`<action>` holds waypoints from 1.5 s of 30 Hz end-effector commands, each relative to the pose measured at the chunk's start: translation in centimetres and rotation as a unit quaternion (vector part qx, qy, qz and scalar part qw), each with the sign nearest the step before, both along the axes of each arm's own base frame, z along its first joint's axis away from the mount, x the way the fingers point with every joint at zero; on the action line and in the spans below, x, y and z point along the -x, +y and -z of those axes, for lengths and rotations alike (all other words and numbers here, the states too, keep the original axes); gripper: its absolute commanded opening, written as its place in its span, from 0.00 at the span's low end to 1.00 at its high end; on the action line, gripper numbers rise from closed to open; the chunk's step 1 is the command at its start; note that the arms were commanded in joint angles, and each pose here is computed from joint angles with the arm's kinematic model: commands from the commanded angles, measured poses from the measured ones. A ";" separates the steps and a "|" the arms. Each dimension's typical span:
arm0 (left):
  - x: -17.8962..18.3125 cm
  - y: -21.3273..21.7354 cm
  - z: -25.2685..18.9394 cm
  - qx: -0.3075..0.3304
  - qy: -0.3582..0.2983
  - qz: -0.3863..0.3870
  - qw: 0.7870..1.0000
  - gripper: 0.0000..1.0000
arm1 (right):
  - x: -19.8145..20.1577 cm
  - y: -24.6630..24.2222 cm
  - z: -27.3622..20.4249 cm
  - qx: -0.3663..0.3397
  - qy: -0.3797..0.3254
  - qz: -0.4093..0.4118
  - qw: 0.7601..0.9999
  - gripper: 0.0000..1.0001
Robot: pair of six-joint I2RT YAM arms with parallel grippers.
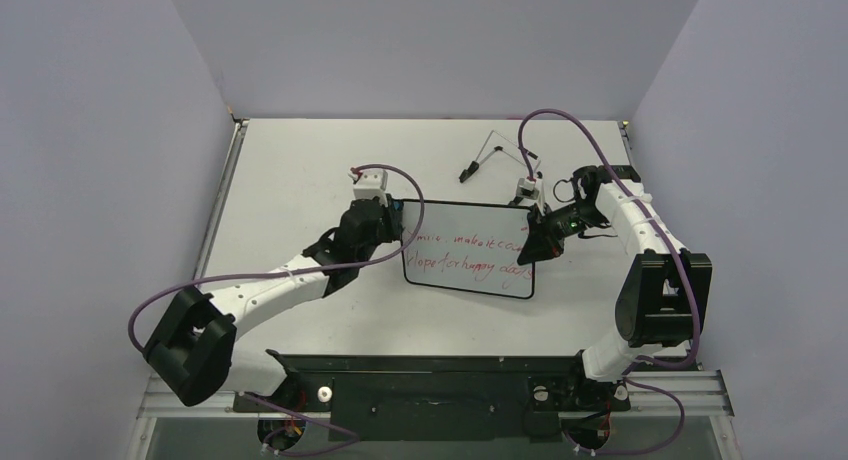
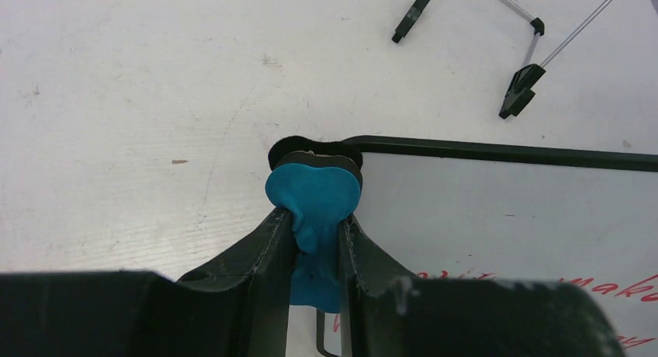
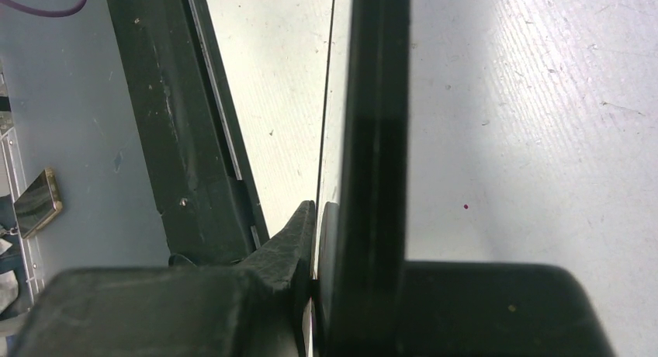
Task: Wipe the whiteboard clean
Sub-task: Erase the whiteboard at the center of the board, then place the whiteboard eraser at the center of the board.
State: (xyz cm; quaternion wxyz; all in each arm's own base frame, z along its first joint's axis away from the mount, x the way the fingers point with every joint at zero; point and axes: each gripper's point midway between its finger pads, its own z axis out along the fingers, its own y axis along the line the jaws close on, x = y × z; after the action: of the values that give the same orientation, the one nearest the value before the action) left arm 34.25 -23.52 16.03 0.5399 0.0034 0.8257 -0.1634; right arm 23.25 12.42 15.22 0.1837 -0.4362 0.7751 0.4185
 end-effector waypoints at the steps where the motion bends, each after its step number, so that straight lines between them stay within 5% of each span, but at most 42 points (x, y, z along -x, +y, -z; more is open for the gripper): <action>1: -0.4 -0.3 -3.5 0.073 -0.052 0.019 0.996 0.00 | 0.7 1.0 -1.9 -0.026 -0.025 -0.025 0.999 0.00; 13: 4.8 3.0 -2.6 0.138 -0.110 0.067 0.982 0.00 | 0.7 1.2 -2.1 -0.032 -0.041 -0.029 0.998 0.00; 22: 8.0 2.3 -5.8 0.183 -0.148 0.122 0.964 0.00 | 0.0 1.3 -2.1 -0.029 -0.061 -0.015 0.998 0.00; 34: 9.7 -1.0 -9.1 0.210 -0.129 0.308 0.919 0.00 | -0.5 1.2 -2.0 -0.003 -0.098 -0.012 0.995 0.00; 41: 8.3 0.7 -7.9 0.199 -0.098 0.272 0.936 0.00 | -1.5 0.8 -1.8 0.017 -0.115 0.018 0.993 0.00; 45: 6.6 3.2 -4.6 0.186 -0.047 0.165 0.967 0.00 | -4.0 0.7 -2.4 0.023 -0.160 0.078 0.984 0.00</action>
State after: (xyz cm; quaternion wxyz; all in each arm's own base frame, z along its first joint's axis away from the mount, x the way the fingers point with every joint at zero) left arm 26.20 -22.31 21.07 0.5292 0.1127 0.7142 -0.4440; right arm 23.49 13.21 15.76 0.2351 -0.4489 0.7774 0.3725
